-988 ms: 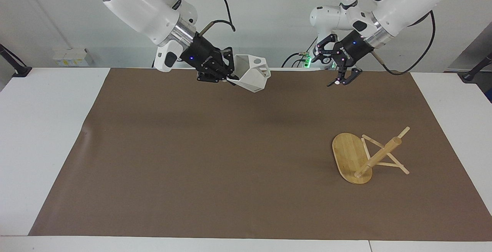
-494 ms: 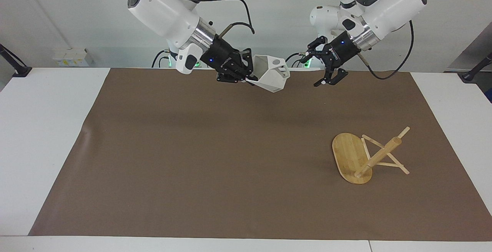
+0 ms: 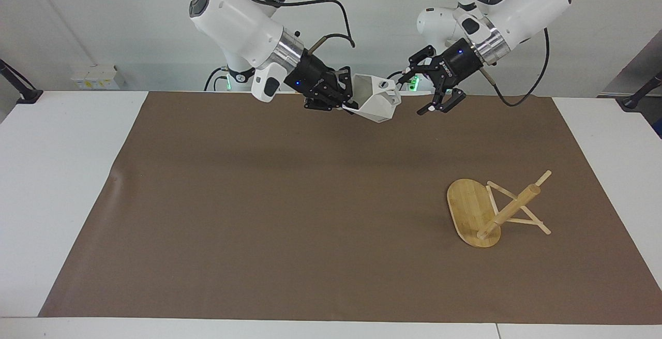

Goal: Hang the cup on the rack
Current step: 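Carry the mug toward the left gripper while the left gripper approaches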

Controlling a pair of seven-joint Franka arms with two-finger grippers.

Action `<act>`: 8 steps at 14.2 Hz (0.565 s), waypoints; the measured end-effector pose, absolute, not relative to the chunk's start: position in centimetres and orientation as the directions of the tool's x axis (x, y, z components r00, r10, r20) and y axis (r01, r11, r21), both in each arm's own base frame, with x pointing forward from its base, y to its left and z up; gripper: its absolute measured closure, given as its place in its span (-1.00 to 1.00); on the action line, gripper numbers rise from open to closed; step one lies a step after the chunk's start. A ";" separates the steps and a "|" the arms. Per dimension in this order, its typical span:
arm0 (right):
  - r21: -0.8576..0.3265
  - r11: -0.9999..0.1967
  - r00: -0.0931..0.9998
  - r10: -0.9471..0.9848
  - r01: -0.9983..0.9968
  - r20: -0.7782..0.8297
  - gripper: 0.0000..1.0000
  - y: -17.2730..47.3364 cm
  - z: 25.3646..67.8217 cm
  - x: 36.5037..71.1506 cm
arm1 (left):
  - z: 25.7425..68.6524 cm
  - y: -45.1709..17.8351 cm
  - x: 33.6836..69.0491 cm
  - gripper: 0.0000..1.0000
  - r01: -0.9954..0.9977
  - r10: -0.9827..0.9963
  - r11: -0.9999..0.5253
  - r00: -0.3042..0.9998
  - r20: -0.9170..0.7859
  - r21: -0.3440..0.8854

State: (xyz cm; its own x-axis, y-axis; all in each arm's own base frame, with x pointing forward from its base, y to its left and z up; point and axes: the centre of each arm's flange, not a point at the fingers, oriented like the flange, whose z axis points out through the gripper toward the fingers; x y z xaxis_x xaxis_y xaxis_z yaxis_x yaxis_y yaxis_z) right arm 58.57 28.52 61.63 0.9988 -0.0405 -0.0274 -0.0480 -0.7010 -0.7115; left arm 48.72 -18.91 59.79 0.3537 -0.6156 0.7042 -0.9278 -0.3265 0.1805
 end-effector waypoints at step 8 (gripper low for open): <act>-0.755 -0.641 0.990 -0.107 -0.140 -0.093 0.86 30.3 61.0 58.7 | 57.9 -21.1 49.0 -1.00 -0.908 -0.534 -0.345 0.398 0.746 0.238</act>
State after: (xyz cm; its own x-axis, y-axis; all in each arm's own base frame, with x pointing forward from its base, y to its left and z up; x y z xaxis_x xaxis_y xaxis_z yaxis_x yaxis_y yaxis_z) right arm 58.74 30.27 61.00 0.9899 -0.1071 -0.0925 -0.1399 -0.6408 -0.7548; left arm 48.97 -21.13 57.86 0.3982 -0.5339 0.7459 -0.9081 -0.3446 0.2381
